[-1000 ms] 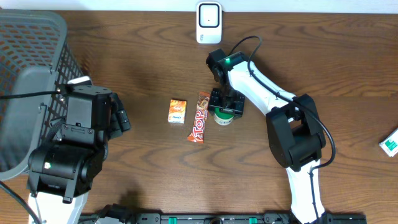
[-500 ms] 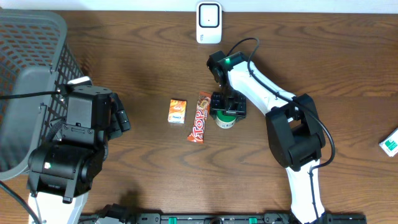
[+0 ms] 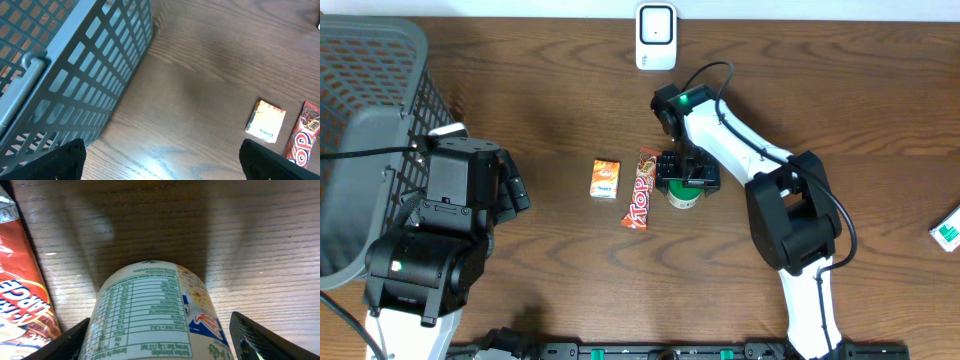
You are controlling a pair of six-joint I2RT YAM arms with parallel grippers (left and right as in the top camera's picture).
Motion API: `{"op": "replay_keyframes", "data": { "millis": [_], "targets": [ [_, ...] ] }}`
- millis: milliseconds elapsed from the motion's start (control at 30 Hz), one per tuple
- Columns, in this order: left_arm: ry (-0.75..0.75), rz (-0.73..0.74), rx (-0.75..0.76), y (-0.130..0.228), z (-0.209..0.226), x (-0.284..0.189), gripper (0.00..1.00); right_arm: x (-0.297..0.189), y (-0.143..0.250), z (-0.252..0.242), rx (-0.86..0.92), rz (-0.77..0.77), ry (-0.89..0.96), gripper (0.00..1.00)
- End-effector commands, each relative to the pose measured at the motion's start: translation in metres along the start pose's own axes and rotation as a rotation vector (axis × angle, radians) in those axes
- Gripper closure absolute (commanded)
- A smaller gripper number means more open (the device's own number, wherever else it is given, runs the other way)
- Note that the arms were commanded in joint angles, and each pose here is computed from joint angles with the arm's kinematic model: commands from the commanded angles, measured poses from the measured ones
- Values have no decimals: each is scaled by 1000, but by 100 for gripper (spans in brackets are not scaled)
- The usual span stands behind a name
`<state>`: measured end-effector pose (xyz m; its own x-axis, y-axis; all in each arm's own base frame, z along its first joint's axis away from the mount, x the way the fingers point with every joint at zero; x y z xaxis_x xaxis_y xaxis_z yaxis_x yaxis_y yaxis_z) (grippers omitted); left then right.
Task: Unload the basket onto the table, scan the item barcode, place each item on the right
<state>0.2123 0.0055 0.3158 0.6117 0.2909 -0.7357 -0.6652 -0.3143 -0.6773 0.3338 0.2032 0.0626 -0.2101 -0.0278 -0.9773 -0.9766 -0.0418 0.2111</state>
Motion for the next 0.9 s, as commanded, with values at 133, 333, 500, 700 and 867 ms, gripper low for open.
{"op": "replay_keyframes", "data": {
  "millis": [133,333,500,700,867],
  "targets": [
    [-1,-5,-12,-2,0,-2,2,11,6,16,-83,-30,94,15],
    [0,-6,-12,-2,0,-2,2,11,5,24,-102,-51,87,17],
    [0,-6,-12,-2,0,-2,2,11,4,25,-137,-55,84,27],
    [0,-5,-12,-2,0,-2,2,11,5,25,-178,-49,86,46],
    [0,-6,-12,-2,0,-2,2,11,3,26,-187,-56,75,55]
  ]
}}
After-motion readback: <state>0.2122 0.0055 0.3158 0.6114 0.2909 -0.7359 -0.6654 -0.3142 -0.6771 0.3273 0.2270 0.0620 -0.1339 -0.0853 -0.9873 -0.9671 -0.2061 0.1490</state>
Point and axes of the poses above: each gripper's point midway between its finger pads, its own x axis out along the fingers, its own z axis along the line the jaws close on, y = z × x, the point moved 5 cm from there along -x, back along the fingers, and after that the axes turned 6 degrees about -x, right-handed, at the moved point
